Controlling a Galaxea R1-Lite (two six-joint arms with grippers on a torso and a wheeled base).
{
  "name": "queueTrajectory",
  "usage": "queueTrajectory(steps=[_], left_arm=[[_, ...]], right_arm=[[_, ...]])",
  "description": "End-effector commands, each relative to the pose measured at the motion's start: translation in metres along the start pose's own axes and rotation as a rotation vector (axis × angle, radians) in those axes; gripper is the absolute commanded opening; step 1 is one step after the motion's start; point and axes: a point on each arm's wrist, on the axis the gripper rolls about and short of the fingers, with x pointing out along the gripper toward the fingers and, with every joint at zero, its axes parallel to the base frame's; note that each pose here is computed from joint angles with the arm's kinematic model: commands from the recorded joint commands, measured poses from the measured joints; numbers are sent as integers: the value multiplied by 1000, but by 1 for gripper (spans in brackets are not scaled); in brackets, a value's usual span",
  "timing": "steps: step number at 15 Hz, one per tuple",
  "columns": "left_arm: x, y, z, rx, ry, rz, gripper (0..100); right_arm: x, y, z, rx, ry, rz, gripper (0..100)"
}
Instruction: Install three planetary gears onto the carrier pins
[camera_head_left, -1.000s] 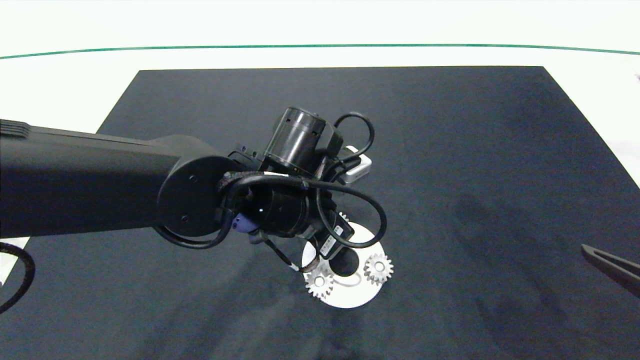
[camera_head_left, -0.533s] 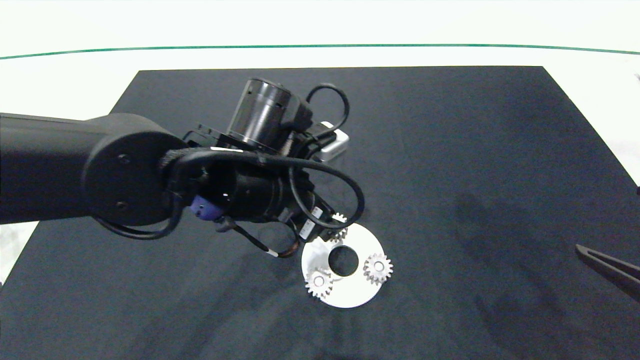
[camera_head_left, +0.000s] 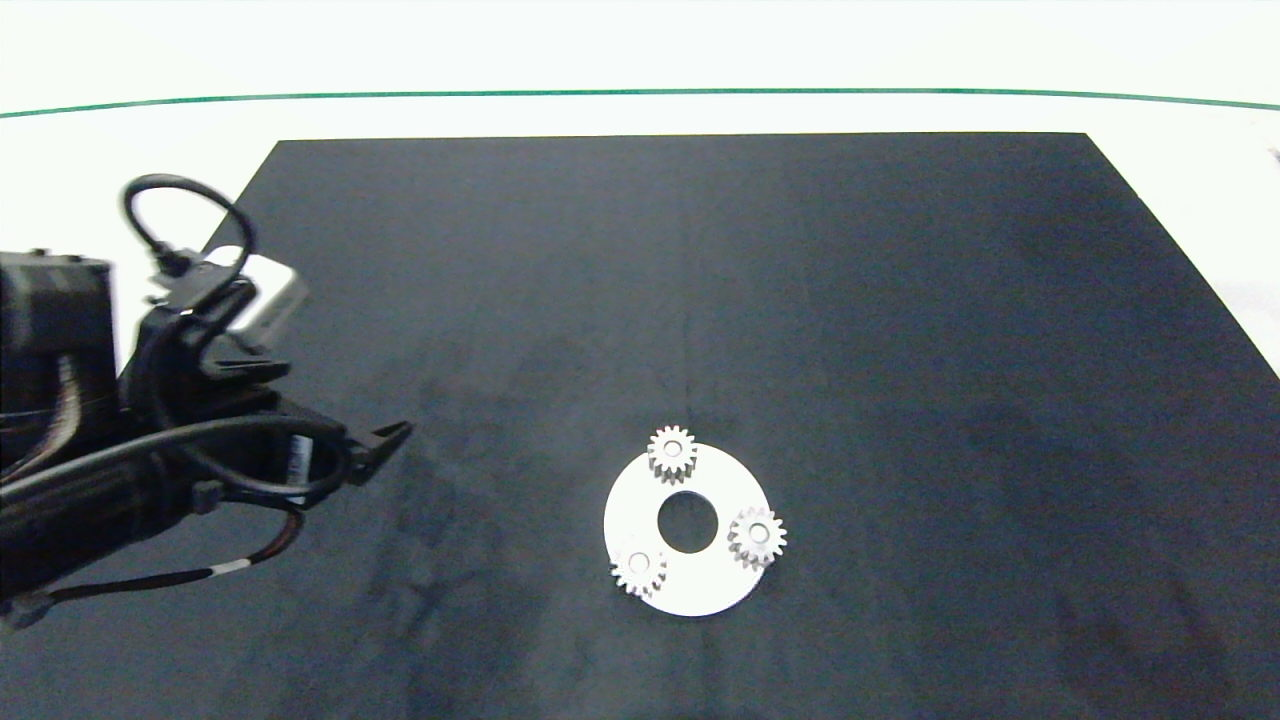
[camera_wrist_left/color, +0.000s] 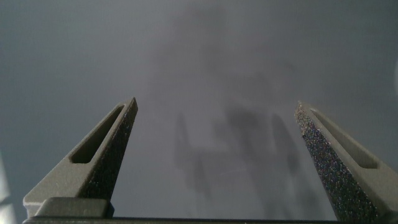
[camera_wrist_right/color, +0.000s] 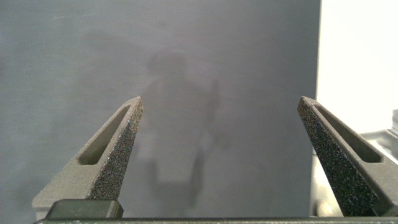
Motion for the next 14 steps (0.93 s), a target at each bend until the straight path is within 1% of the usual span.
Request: queueTrajectory(steps=[1,2,3,4,5,6,7,8,9,10,11,12,13,14], left_arm=[[-74,37,-59,-120,-179,369,100],[-84,35,-63,-122,-206,377,100],[-113,30,-71,-124,-289,401,100],[-127,27,-75,-128,-320,415,100],[-141,24,-81,-129,-341,423,100],[-156,20,-90,-131,-354,427,100],[-170,14,-101,-132,-372,420,100],[-182,9,-114,-132,-371,419,100],[-196,2,-131,-132,-373,422,100],[-201,-1,-138,-133,-381,425,100],[-212,-8,-155,-136,-416,425,100],[-211,-8,-158,-158,-421,404,100],[-210,-8,-158,-214,-436,393,100],[-209,-8,-159,-262,-451,377,100]], right_arm=[[-33,0,-27,35,-28,-149,100],[-36,1,-32,48,-26,-163,100],[-43,5,-45,92,-24,-199,100],[-47,8,-53,119,-25,-220,100],[-51,11,-60,135,-34,-235,100],[-56,13,-66,138,-45,-250,100],[-61,15,-72,142,-56,-272,100],[-66,18,-78,146,-71,-295,100],[-66,18,-78,146,-71,-295,100],[-76,23,-92,153,-117,-320,100],[-83,27,-103,166,-160,-337,100],[-86,31,-114,170,-181,-339,100],[-84,34,-124,170,-187,-330,100],[-80,37,-129,175,-171,-320,100]])
